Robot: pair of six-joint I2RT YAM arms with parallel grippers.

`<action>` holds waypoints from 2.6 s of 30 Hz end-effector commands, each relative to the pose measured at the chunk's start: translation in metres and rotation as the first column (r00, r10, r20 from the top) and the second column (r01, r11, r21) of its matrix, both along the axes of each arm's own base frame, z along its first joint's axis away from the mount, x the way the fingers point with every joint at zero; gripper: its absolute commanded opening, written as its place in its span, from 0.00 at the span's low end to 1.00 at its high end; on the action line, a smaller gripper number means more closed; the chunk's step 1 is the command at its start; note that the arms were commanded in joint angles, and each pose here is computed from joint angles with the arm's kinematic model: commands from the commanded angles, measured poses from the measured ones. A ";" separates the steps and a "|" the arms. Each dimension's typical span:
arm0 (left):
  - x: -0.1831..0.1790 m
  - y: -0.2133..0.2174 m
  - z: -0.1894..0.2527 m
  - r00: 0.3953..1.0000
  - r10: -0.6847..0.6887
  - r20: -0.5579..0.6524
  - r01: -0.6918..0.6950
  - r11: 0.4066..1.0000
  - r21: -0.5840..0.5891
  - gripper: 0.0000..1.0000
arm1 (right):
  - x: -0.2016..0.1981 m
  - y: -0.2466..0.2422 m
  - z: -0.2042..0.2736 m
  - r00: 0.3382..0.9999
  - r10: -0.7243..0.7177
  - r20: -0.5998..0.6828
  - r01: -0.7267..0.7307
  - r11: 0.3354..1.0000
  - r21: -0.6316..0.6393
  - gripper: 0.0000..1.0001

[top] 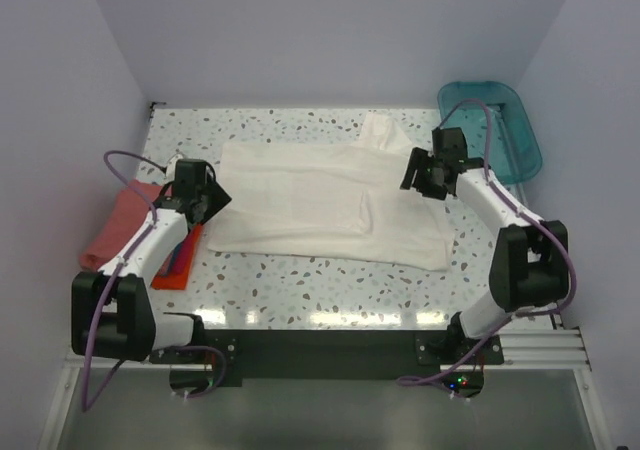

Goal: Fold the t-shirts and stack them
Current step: Fold the tshirt

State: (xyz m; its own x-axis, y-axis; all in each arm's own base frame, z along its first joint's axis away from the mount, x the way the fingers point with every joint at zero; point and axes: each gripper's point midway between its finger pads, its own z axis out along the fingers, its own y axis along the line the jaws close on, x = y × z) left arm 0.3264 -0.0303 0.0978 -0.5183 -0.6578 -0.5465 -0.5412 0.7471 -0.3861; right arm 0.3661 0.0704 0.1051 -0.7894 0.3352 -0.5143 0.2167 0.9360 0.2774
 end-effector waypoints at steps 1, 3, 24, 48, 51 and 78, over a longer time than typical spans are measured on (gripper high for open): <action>0.034 0.008 0.013 0.998 0.001 0.060 -0.005 0.997 0.076 0.55 | 0.049 -0.005 0.017 0.994 0.030 0.103 -0.021 0.996 -0.085 0.65; 0.046 0.010 0.005 0.999 0.016 0.030 -0.019 0.996 0.088 0.54 | 0.059 -0.008 0.004 0.996 0.035 0.077 -0.025 0.993 -0.116 0.64; 0.054 -0.003 -0.048 0.962 0.190 -0.196 -0.175 0.980 0.094 0.43 | 0.065 -0.012 -0.007 0.997 -0.005 0.074 0.014 0.991 -0.132 0.63; 0.045 0.000 -0.045 0.952 0.222 -0.212 -0.202 0.973 0.111 0.00 | 0.060 -0.011 -0.018 0.999 0.004 0.047 0.002 0.992 -0.127 0.62; 0.045 0.004 -0.033 0.956 0.226 -0.188 -0.207 0.971 0.118 0.00 | 0.061 -0.011 -0.020 0.999 0.002 0.046 0.004 0.991 -0.132 0.62; 0.041 0.022 -0.047 0.950 0.237 -0.204 -0.221 0.970 0.098 0.00 | 0.080 -0.010 -0.050 0.999 0.022 0.031 -0.017 0.988 -0.152 0.58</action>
